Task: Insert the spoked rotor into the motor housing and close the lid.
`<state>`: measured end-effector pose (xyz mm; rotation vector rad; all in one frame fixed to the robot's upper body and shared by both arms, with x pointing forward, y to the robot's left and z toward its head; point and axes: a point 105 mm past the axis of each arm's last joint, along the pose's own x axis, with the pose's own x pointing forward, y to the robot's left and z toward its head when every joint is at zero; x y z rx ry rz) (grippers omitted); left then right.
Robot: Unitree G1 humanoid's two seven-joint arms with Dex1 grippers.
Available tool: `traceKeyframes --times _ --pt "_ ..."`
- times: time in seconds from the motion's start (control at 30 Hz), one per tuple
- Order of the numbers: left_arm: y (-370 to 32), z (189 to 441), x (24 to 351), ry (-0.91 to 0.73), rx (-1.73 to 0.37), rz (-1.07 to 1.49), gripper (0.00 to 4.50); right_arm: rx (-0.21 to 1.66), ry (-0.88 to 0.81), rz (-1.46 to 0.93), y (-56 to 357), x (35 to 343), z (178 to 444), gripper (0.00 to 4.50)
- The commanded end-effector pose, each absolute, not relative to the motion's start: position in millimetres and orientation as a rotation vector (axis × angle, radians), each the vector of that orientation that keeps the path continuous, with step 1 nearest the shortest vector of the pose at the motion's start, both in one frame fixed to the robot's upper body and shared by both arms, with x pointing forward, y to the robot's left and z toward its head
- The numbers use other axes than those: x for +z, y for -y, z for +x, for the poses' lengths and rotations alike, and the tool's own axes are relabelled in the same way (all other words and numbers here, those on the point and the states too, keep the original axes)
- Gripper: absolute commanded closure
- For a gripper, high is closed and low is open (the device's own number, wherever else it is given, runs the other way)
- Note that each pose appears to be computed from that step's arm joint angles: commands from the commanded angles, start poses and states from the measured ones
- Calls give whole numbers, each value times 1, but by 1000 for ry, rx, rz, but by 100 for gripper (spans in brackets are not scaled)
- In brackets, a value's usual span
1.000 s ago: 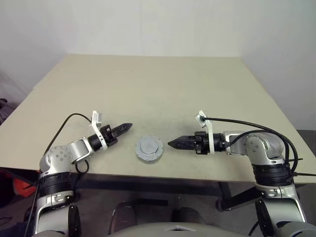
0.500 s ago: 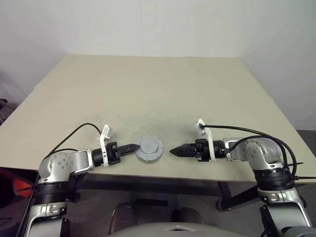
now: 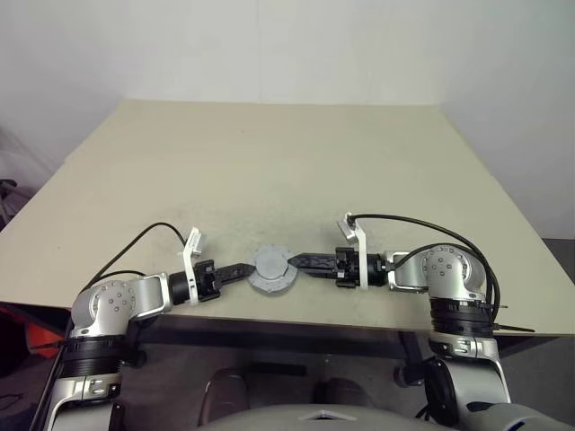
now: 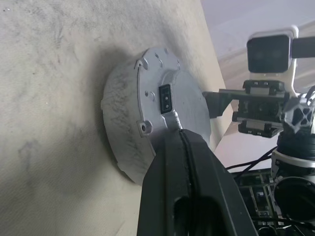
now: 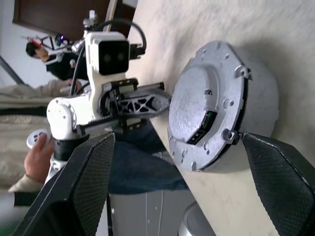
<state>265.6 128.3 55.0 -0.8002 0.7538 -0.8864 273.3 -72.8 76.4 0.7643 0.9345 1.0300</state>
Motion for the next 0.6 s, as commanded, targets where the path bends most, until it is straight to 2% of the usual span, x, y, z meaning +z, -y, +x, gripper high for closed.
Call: traceKeyframes --times 0.03,0.3,0.47,0.6 --pt "-125 267 53 -762 -879 -764 450 1090 -915 776 57 86 274 21" --pt "-126 268 53 -749 -867 -760 450 1031 -958 727 61 69 276 21" --pt "-125 268 52 -744 -863 -765 450 1010 -983 698 70 67 275 21" --pt "-123 269 52 -738 -863 -764 450 1029 -979 719 62 70 275 21"
